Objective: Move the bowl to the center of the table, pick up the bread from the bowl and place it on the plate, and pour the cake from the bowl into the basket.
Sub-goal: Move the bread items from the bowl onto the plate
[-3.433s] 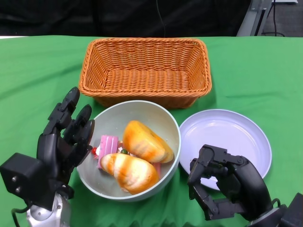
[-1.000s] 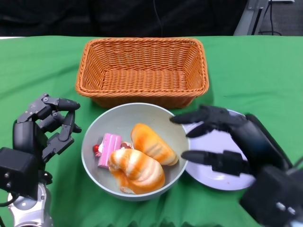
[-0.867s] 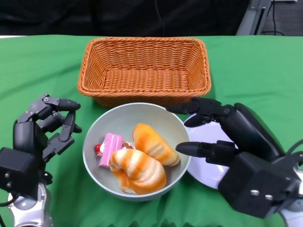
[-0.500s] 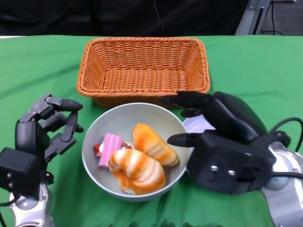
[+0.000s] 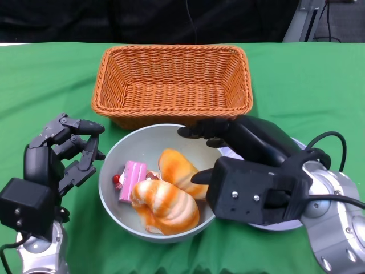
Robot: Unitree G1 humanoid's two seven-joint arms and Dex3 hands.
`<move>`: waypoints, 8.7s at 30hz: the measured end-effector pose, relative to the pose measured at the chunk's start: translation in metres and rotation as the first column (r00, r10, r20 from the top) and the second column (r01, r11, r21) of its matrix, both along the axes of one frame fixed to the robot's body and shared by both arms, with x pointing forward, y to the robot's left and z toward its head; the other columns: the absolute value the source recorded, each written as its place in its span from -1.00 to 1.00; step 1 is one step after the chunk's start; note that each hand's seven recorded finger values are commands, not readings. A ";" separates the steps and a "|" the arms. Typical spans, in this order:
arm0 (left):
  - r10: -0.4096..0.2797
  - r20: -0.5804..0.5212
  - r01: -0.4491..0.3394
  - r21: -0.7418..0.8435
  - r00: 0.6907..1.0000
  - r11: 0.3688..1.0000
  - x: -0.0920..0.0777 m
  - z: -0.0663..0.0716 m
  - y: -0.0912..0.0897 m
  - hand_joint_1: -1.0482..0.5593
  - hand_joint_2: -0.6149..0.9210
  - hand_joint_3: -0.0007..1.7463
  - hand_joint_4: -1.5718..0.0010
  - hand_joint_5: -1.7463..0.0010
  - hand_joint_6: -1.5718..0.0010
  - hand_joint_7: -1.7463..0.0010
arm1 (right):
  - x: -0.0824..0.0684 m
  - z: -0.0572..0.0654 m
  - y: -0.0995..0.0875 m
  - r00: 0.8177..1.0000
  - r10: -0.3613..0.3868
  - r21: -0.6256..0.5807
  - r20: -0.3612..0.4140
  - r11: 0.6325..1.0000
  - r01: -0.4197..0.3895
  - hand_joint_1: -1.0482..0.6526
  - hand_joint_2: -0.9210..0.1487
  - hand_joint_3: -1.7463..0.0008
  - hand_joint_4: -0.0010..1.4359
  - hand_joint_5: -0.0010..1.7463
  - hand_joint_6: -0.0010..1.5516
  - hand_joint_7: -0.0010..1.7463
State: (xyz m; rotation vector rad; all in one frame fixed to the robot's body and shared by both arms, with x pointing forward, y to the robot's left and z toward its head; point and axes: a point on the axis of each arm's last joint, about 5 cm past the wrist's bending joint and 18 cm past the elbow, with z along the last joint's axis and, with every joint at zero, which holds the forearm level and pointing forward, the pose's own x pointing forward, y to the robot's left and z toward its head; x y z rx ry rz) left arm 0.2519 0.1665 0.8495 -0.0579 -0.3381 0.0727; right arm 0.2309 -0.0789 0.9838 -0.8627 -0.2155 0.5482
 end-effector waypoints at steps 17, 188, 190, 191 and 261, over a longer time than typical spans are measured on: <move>-0.006 0.007 0.006 0.010 1.000 1.000 0.000 0.000 -0.004 0.02 0.80 -0.27 -0.01 -0.72 -0.07 -0.33 | 0.016 -0.008 0.021 0.997 0.023 -0.254 -0.077 0.966 -0.042 -0.69 -1.00 0.74 -0.32 -0.95 -0.47 -1.00; 0.025 0.056 -0.029 0.061 0.998 0.998 -0.001 0.002 -0.009 0.07 0.75 -0.15 -0.04 -0.73 -0.08 -0.33 | 0.035 -0.085 -0.083 0.910 -0.319 0.207 0.266 0.941 0.270 0.24 -0.96 0.99 0.15 0.44 0.55 -0.90; 0.025 0.057 -0.029 0.062 0.998 0.998 -0.001 0.002 -0.009 0.07 0.76 -0.16 -0.04 -0.72 -0.08 -0.33 | 0.037 -0.090 -0.083 0.906 -0.331 0.200 0.264 0.938 0.285 0.24 -0.95 1.00 0.18 0.34 0.54 -0.90; 0.026 0.058 -0.029 0.061 0.998 0.998 -0.001 0.002 -0.009 0.07 0.76 -0.16 -0.05 -0.72 -0.08 -0.33 | 0.038 -0.092 -0.084 0.905 -0.335 0.196 0.263 0.937 0.290 0.24 -0.95 1.00 0.20 0.32 0.54 -0.90; 0.037 0.084 -0.041 0.043 0.996 0.998 0.001 0.005 -0.010 0.09 0.71 -0.09 -0.04 -0.74 -0.07 -0.36 | 0.019 -0.077 -0.043 0.986 -0.163 -0.221 0.031 0.961 0.166 -0.33 -0.95 1.00 -0.54 -1.00 -0.44 -1.00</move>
